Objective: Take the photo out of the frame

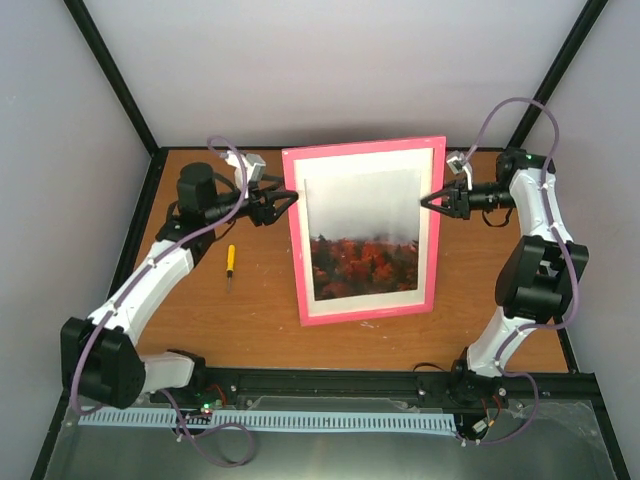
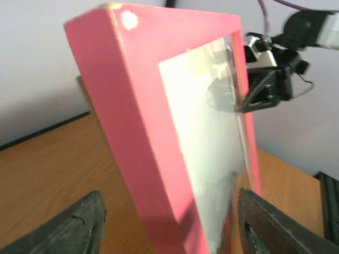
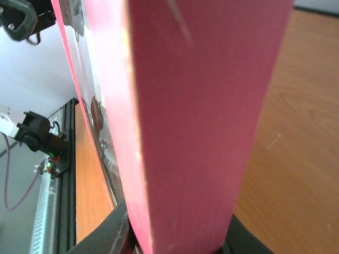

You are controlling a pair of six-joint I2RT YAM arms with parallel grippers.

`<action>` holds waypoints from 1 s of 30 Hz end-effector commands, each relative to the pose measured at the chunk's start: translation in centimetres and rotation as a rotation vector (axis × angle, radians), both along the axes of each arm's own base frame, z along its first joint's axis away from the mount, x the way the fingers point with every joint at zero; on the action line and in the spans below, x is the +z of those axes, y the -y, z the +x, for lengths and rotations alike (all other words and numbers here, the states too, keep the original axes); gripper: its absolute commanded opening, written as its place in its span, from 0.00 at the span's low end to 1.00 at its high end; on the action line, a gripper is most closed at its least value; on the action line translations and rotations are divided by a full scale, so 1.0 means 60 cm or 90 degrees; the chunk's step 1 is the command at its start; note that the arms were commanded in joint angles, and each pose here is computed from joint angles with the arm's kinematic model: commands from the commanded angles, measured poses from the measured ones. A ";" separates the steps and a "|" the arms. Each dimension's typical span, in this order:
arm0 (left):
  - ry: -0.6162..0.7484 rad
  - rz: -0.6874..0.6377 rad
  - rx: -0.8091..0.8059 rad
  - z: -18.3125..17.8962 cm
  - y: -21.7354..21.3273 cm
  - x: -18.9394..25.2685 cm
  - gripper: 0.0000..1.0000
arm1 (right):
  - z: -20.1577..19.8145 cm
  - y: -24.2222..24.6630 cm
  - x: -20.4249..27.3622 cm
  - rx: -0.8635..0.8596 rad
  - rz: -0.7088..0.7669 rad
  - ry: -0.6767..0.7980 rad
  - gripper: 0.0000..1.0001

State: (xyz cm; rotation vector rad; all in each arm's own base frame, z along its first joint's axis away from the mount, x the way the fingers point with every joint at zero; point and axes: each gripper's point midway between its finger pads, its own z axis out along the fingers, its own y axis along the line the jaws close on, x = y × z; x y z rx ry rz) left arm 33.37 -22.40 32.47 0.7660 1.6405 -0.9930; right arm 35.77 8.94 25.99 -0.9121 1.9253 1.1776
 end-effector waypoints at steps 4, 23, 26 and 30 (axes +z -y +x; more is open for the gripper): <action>0.100 -0.002 0.264 0.010 -0.099 0.049 0.83 | 0.033 -0.003 -0.028 -0.082 0.094 -0.141 0.03; -0.033 0.071 0.410 -0.034 -0.176 -0.102 0.87 | 0.093 -0.078 -0.316 -0.164 -0.075 -0.450 0.03; -0.028 0.079 0.432 -0.036 -0.187 -0.116 0.87 | 0.110 -0.102 -0.324 -0.170 -0.082 -0.452 0.03; -0.018 0.089 0.448 -0.033 -0.195 -0.118 0.88 | 0.132 -0.124 -0.331 -0.177 -0.104 -0.448 0.18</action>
